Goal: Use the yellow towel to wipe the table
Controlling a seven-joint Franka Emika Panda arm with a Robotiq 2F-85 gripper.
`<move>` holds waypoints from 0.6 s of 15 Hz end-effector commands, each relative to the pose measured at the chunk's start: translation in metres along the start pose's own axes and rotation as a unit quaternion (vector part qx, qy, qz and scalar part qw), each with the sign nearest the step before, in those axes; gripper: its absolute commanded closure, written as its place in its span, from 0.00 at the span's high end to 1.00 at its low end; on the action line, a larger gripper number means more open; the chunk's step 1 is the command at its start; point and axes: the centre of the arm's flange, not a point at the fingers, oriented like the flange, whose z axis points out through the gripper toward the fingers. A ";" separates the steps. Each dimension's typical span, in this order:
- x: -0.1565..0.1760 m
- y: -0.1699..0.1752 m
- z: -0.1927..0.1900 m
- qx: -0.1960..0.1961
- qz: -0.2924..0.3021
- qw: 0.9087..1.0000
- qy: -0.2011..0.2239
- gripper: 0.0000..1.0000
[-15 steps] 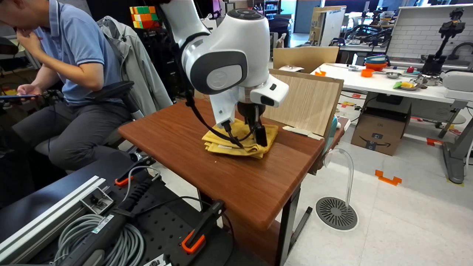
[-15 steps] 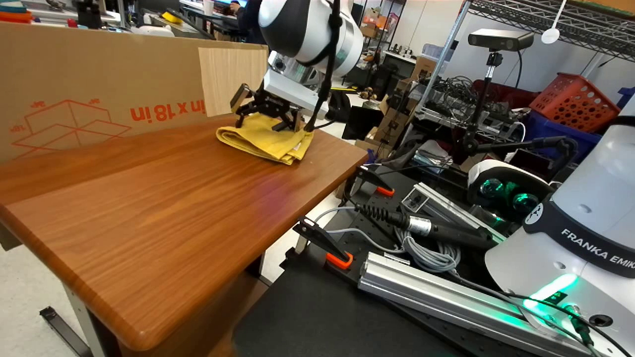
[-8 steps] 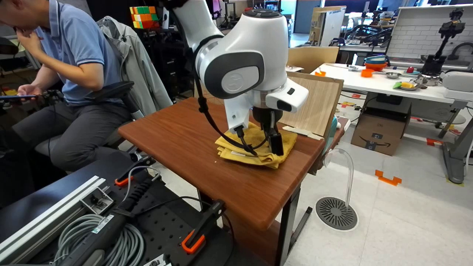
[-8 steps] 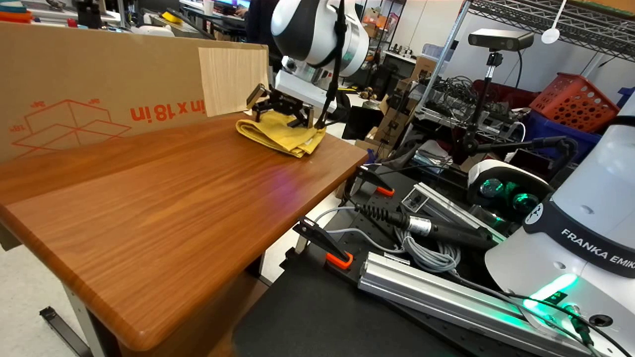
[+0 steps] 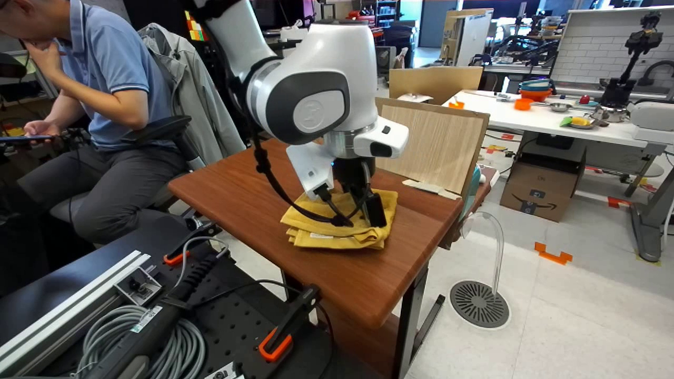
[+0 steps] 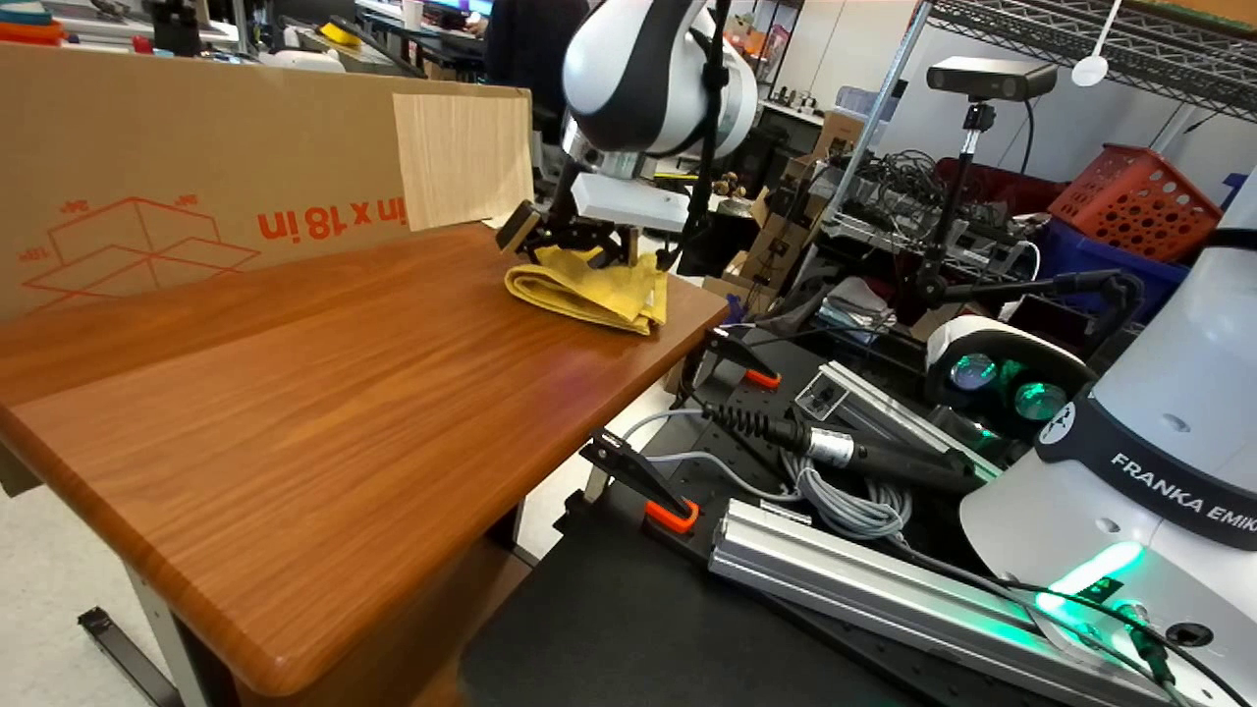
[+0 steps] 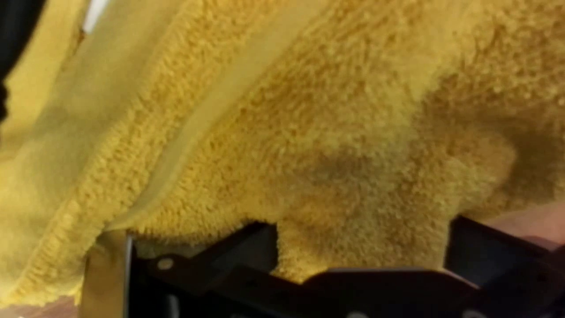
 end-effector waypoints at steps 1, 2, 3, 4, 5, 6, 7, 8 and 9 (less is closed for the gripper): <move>-0.057 -0.036 0.020 -0.036 -0.079 0.996 -0.024 1.00; -0.066 -0.045 0.019 -0.035 -0.097 0.994 -0.026 1.00; -0.075 -0.059 0.022 -0.032 -0.115 0.993 -0.025 1.00; -0.086 -0.072 0.022 -0.032 -0.131 0.991 -0.025 1.00; -0.098 -0.091 0.023 -0.031 -0.146 0.988 -0.025 1.00; -0.111 -0.107 0.020 -0.025 -0.158 0.987 -0.018 1.00; -0.122 -0.129 0.017 -0.016 -0.168 0.986 -0.009 1.00; -0.134 -0.147 0.015 -0.012 -0.174 0.985 -0.002 1.00; -0.144 -0.169 0.014 -0.007 -0.177 0.984 0.008 1.00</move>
